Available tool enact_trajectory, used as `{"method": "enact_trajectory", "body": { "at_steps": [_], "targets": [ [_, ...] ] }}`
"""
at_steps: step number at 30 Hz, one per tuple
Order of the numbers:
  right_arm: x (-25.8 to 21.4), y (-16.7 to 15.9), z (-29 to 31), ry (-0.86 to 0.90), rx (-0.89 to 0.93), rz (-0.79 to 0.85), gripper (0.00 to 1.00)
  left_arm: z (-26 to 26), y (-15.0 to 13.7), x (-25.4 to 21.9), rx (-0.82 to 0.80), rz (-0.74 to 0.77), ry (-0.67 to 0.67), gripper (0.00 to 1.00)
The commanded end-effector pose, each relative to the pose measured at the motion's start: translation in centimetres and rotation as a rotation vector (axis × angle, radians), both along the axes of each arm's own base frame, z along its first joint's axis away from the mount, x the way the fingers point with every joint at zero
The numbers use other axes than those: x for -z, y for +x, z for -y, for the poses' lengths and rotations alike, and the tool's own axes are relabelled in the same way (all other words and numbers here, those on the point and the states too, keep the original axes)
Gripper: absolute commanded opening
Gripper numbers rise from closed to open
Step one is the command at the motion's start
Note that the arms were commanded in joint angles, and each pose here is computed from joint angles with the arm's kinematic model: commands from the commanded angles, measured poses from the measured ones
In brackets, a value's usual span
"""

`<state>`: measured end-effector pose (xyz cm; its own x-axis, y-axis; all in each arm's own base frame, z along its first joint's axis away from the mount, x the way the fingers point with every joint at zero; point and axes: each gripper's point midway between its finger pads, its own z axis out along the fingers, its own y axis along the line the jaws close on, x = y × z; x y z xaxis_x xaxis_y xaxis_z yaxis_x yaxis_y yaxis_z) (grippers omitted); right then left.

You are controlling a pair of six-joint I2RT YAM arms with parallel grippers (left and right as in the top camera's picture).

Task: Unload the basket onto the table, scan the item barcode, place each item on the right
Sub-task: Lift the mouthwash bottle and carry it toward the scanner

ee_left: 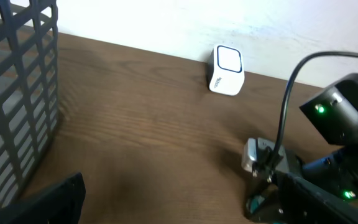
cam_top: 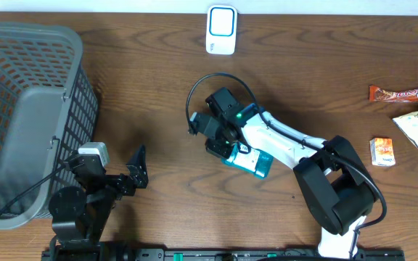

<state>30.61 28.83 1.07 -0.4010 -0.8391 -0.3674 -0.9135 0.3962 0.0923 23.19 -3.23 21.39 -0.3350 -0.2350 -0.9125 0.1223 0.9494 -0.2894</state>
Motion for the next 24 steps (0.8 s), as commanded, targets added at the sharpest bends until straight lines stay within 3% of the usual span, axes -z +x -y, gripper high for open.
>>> {"method": "enact_trajectory", "body": {
  "at_steps": [1, 13, 19, 24],
  "targets": [
    [-2.4, 2.5, -1.4, 0.029, 0.041, 0.066, 0.09, 0.2, 0.0, 0.0, 0.010, 0.002, -0.005, 0.99],
    [-10.1, 9.5, -3.0, 0.062, 0.120, 0.326, 0.11, 0.2, 0.0, 0.0, 0.010, 0.002, -0.005, 0.99],
    [-12.2, 10.9, -3.3, 0.086, 0.151, 0.373, 0.13, 0.2, 0.0, 0.0, 0.010, 0.002, -0.005, 0.99],
    [-12.1, 11.4, -2.5, 0.089, 0.222, 0.347, 0.09, 0.2, 0.0, 0.0, 0.010, 0.002, -0.005, 0.99]
  ]
}}
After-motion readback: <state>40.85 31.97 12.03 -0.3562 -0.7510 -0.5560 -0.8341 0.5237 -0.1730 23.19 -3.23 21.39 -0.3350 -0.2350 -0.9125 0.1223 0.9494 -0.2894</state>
